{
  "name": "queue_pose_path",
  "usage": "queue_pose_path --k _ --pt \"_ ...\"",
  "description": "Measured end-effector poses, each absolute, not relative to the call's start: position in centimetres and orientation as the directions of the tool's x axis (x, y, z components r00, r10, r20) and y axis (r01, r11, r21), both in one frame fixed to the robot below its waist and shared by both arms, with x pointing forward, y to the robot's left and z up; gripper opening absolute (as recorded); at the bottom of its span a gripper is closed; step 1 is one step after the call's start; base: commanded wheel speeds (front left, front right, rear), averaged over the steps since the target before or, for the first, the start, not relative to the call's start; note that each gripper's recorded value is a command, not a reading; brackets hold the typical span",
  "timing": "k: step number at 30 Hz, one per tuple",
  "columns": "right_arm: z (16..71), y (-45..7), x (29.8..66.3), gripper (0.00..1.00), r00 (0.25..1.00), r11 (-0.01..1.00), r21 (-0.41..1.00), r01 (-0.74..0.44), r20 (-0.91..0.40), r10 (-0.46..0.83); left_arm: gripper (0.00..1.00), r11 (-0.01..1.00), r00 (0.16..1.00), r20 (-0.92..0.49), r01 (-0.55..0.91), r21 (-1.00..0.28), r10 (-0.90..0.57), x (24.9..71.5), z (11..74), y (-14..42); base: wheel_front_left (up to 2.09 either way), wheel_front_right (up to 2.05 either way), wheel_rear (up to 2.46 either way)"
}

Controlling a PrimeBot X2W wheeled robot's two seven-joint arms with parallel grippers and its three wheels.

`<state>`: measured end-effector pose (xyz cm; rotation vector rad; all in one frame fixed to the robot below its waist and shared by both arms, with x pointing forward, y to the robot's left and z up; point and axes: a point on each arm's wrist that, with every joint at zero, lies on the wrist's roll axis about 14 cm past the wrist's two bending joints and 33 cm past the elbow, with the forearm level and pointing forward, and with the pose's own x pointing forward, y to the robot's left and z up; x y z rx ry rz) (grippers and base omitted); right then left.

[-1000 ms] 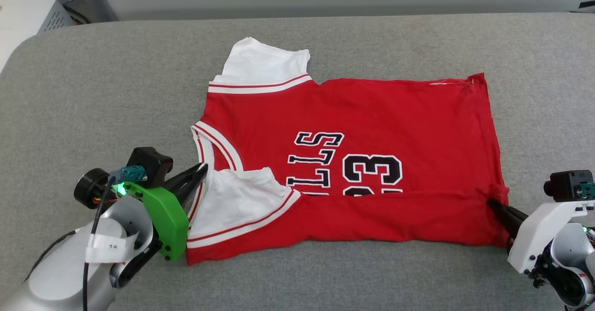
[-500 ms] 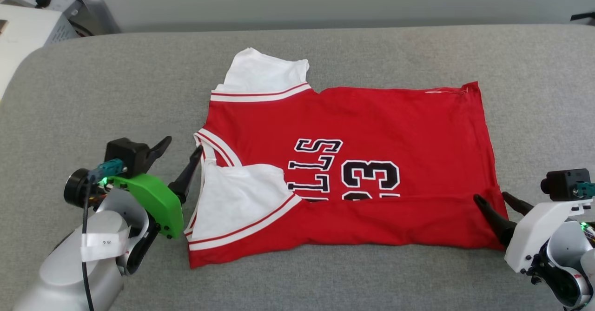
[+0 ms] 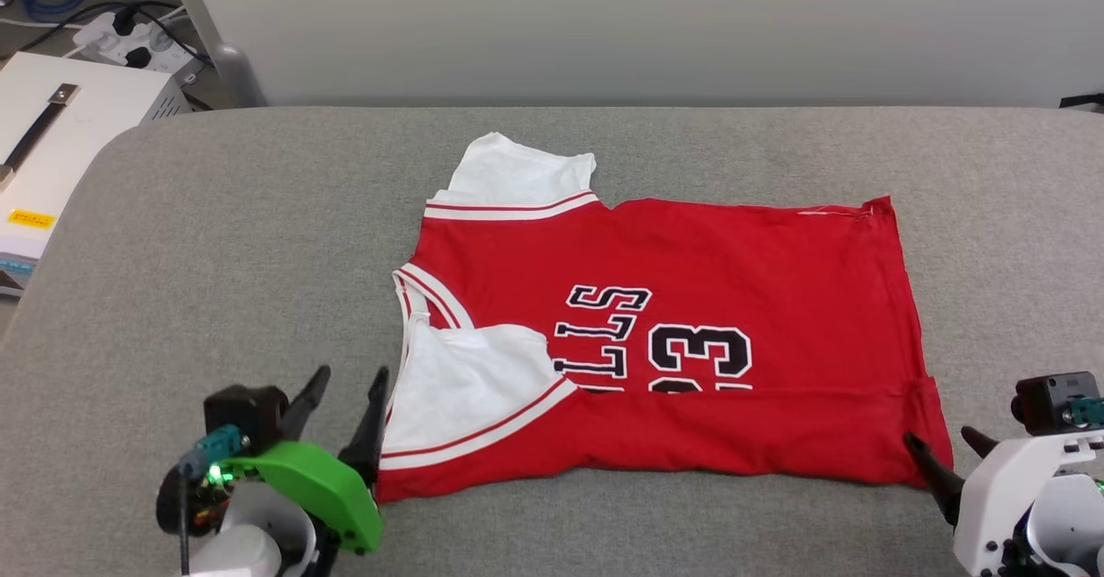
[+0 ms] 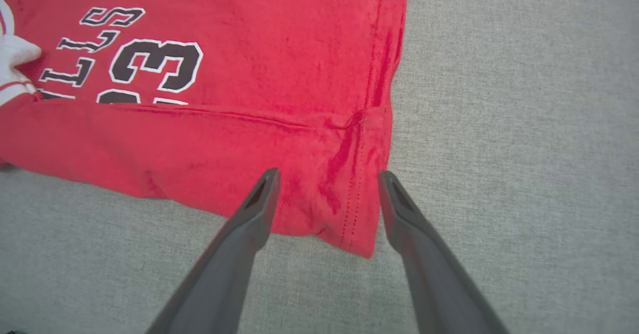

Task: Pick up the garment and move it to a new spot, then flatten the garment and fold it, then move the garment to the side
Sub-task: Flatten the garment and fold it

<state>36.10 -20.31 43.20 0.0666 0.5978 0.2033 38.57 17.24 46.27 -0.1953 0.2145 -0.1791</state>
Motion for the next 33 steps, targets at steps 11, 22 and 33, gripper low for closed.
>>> queue_pose_path --k 11,22,33 --pt "42.9 -19.7 34.3 1.00 0.760 0.987 0.115 -0.113 -0.630 0.161 1.00 0.978 0.821 -0.536 0.124 -0.165 -0.195 34.2 40.4 16.5 0.00 0.00 0.00" --pt "42.0 -20.6 33.9 1.00 0.740 0.990 0.117 -0.074 -0.659 0.133 1.00 0.987 0.746 -0.646 0.103 -0.125 -0.160 34.8 36.7 16.7 0.00 0.00 0.00" --pt "42.0 -21.4 33.6 1.00 0.741 0.993 0.094 -0.064 -0.662 0.111 0.00 0.976 0.696 -0.685 0.129 -0.173 -0.214 34.6 35.6 15.4 0.00 0.00 0.00"
